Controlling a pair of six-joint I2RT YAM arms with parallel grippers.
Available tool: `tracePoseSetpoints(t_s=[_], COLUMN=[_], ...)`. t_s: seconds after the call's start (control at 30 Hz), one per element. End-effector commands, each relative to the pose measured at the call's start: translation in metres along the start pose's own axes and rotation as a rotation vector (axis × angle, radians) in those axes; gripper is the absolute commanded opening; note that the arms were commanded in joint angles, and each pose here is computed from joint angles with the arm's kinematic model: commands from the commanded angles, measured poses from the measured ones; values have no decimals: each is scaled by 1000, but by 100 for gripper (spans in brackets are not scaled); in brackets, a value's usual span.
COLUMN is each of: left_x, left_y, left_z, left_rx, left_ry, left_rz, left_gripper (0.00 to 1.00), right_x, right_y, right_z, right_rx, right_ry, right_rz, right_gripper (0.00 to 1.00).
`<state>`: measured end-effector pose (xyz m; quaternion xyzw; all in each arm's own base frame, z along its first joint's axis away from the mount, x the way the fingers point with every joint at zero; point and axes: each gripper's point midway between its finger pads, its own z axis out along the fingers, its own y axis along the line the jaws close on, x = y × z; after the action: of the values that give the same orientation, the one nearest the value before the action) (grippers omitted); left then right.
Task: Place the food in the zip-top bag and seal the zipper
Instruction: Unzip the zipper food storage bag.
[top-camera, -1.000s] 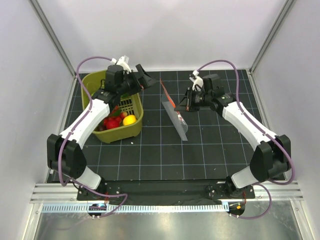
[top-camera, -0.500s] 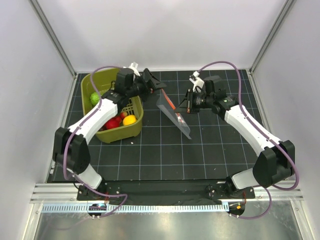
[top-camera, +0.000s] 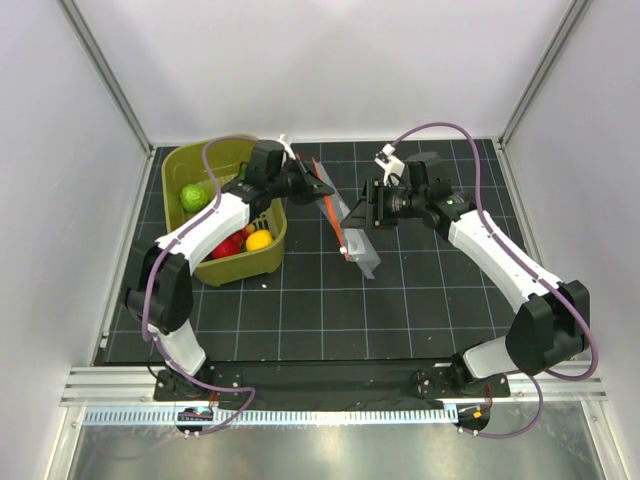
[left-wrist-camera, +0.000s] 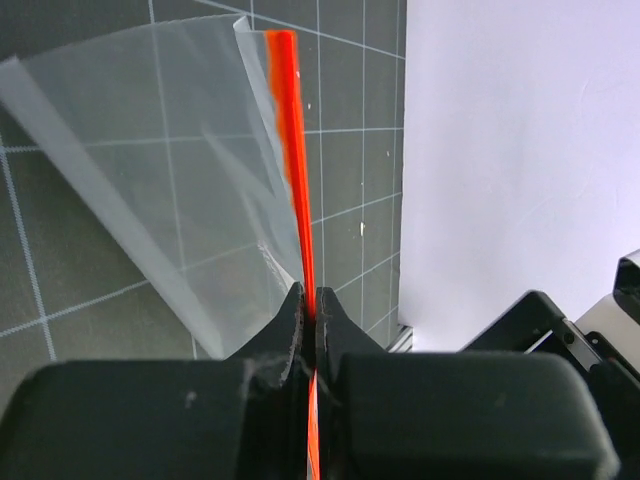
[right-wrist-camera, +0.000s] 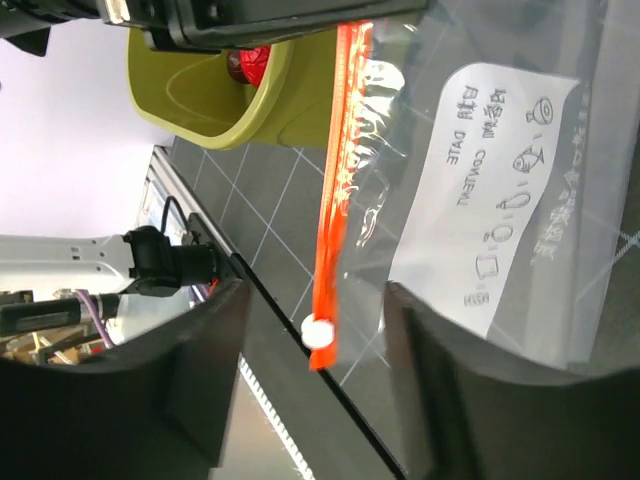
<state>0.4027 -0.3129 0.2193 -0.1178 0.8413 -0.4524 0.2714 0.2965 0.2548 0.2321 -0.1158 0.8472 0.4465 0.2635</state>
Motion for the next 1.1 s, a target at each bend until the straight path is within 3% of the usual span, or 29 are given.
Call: tracePoseSetpoints(t_s=[0.0,0.07,0.3,0.6,0.7,0.73,0.77,1.07], left_x=[-6,-5,-4,-2,1,-1,2,-1], left_y=[-20,-19,-11,-10,-8,-10,-6,1], left_z=[-7,-6,-6,-5,-4,-4,-4,-3], left_rx=[44,35,1,-9,-18,-19,-39,-95], left_ry=[-7,3,24,41,60,63,78,86], left_rz=[40,39,35,40,30,30,21,12], left_gripper=[0,0,0,0,0,0,0,0], right_x=[-6,-2,16,23,28,30,31,52], right_y=[11,9,-1,-7,-4,-3,-2,-11], right_z=[-8,-11,-16,-13,-15,-15,-17,-14], right_rx=[-13,-8,25,49,43,39,37,73], right_ry=[-41,-42,-16,41,65,68,66,131], right_rz=[-71,-96,-111,-133,-201,-224,-247,-329], right_gripper=[68,73,74,61,66,76,77,71])
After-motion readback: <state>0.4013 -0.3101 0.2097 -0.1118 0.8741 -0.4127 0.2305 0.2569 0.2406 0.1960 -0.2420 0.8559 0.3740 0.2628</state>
